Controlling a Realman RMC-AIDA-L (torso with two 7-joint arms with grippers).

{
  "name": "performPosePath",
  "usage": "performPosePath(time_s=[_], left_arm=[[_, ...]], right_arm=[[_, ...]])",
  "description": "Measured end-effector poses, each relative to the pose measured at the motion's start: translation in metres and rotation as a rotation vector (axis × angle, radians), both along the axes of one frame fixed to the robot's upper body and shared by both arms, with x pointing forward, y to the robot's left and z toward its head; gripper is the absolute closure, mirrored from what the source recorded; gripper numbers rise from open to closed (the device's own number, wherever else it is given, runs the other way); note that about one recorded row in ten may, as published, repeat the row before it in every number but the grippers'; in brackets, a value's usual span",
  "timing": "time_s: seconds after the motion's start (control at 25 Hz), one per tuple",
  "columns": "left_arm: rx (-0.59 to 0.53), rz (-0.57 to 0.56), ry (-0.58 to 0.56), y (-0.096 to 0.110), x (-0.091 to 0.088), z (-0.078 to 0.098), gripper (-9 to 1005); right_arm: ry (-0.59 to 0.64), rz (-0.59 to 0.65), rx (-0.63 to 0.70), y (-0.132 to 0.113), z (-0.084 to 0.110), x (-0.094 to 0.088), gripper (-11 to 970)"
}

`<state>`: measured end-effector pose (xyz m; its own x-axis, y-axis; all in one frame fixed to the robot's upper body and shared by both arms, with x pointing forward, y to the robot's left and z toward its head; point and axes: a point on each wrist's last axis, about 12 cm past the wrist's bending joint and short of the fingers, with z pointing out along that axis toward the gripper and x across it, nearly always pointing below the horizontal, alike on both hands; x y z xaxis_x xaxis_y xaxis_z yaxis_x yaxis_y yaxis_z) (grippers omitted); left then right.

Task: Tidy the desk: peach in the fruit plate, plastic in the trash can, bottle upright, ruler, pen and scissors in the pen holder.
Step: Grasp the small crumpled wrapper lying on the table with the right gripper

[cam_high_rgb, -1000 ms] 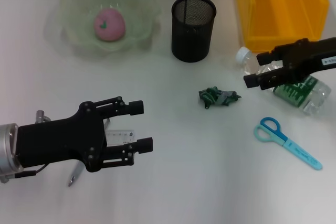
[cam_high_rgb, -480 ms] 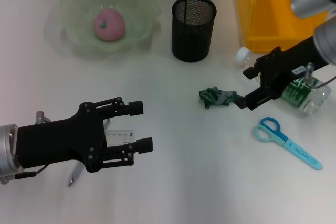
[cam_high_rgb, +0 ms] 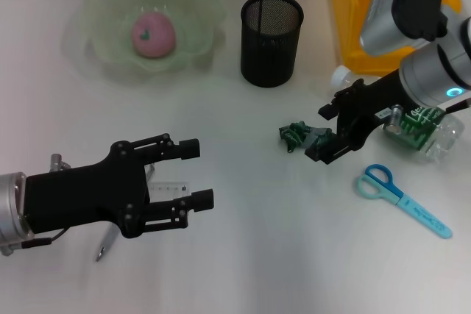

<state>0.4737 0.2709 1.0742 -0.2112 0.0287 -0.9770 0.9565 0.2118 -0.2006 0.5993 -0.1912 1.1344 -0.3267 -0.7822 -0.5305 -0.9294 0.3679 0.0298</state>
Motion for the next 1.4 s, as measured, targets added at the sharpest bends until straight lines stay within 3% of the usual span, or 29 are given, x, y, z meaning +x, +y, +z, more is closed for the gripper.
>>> performPosePath(time_s=[1.4], left_arm=[[0.030,-0.001,0.009,-0.002,0.002,-0.003,239]], right_arm=[[0.000,-0.029,0.000,0.016,-0.024,0.003,153]])
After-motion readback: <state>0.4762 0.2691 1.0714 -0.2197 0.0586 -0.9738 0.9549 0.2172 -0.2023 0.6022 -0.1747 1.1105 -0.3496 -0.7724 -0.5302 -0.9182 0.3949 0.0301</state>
